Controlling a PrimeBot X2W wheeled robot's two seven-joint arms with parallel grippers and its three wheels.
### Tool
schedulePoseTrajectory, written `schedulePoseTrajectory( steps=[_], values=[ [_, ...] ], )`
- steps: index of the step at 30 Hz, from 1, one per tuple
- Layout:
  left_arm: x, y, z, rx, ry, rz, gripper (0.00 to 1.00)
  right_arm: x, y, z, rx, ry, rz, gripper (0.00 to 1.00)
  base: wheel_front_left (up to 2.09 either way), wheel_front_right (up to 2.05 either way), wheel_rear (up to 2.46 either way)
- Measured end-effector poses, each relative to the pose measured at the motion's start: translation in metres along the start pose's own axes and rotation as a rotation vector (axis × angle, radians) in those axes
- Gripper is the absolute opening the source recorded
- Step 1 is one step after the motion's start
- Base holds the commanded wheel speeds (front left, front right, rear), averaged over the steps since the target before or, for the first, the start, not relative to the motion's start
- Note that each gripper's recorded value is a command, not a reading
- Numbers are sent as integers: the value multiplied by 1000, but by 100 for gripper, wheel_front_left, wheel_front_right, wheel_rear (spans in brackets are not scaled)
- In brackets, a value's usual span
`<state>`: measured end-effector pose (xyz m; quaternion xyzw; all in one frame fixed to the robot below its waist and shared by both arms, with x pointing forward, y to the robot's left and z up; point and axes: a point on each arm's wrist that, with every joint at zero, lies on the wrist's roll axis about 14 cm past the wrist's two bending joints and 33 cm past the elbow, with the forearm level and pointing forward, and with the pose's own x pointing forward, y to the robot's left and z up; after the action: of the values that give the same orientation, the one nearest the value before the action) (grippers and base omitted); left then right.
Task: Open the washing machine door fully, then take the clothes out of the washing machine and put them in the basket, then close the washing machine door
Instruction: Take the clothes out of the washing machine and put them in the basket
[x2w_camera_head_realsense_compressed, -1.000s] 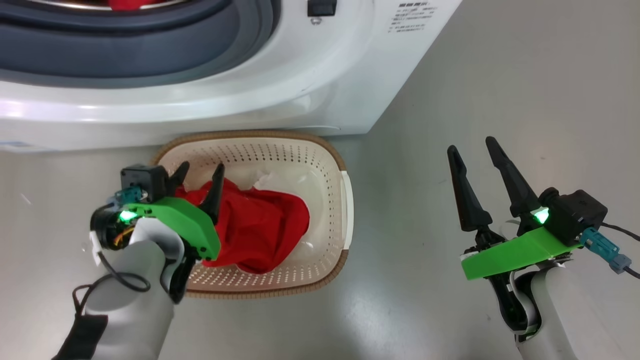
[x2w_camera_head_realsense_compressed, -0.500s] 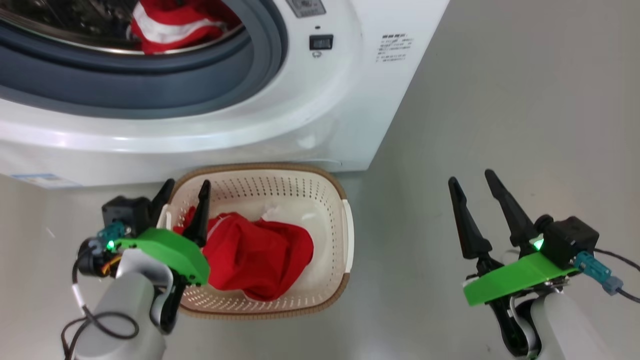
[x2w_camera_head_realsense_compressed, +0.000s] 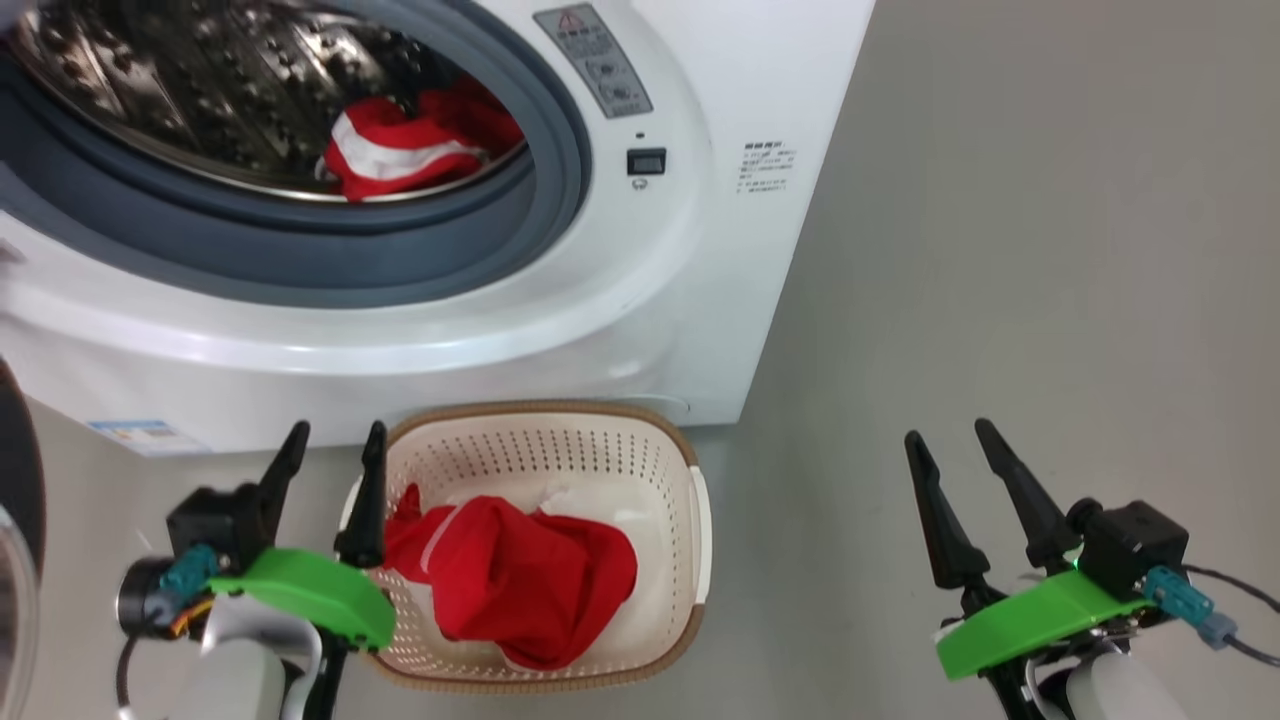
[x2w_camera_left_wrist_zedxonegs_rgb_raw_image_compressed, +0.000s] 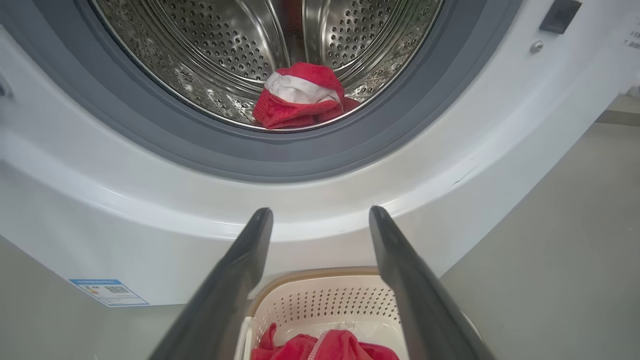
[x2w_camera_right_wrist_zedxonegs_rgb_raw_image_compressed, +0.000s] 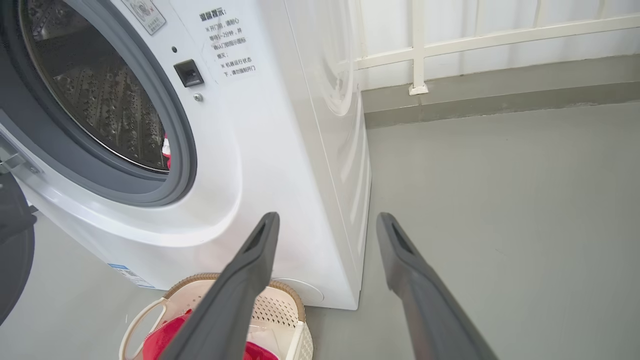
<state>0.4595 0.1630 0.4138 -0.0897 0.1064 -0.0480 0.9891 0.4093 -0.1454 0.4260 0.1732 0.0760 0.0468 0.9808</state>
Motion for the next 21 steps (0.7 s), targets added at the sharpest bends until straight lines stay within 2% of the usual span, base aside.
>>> schedulePoseTrajectory(
  steps=[21],
  values=[
    [-70,16,35,43,-152,73,100,-42,-1,10,-13,-29,-18,100,0,0,0]
  ],
)
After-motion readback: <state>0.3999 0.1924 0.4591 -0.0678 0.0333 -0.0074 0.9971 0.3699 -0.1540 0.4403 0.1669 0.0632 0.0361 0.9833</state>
